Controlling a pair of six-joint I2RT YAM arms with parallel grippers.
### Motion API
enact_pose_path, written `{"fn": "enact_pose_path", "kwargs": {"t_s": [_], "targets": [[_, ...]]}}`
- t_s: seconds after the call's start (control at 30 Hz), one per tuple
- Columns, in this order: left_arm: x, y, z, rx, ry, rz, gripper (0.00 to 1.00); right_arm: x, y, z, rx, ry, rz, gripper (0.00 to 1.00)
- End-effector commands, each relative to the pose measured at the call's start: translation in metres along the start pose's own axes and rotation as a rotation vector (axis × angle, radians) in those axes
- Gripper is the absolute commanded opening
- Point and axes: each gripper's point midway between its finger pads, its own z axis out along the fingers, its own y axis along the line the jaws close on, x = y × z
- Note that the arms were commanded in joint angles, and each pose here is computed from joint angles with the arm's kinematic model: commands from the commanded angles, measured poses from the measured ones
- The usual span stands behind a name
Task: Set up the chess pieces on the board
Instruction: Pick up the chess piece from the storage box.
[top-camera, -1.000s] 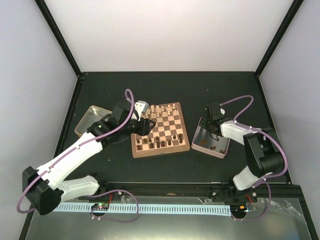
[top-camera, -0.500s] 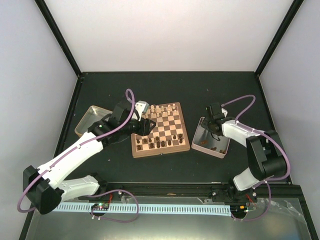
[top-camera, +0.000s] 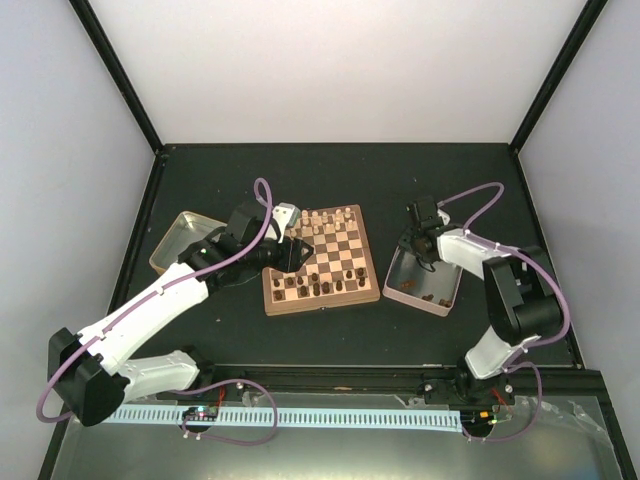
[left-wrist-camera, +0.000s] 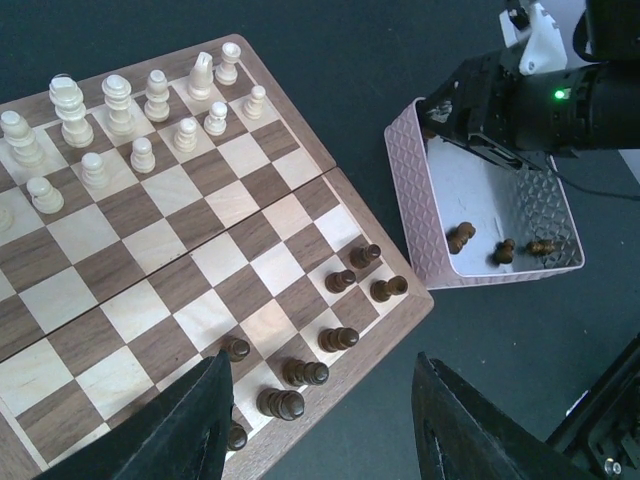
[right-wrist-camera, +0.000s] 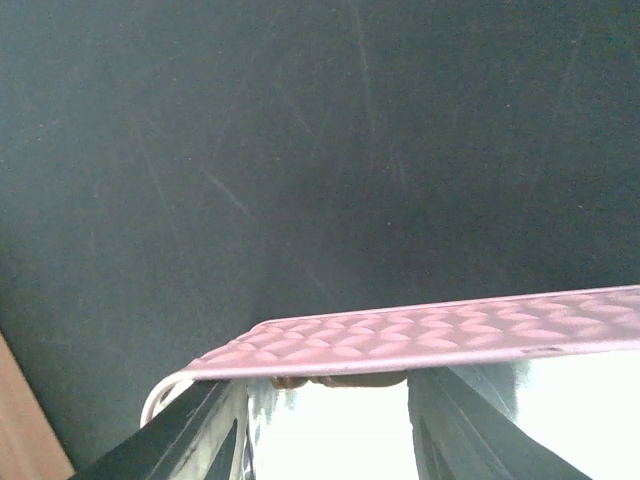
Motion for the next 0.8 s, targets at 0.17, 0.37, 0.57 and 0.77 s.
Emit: {"fn": "enact_pose_path", "kwargs": {"t_s": [0.17,0.37,0.57,0.77], "targets": [[-0.004,-0.004,-0.006,0.020,-0.012,0.008,0.51,0.000,-0.007,0.020,0.080,0.016,0.025,0.48],[-0.003,-0.005,-0.005,0.024,-0.010,0.011,0.51,0.008,-0.026,0.008,0.171,0.046,0.033,0.44],[-0.002,-0.007,-0.003,0.040,-0.005,0.009,0.51,0.018,-0.040,-0.012,0.166,0.051,0.068,0.40],[-0.002,-0.008,-0.003,0.048,-0.007,0.011,0.51,0.011,-0.039,-0.026,0.129,0.003,0.085,0.47]]}}
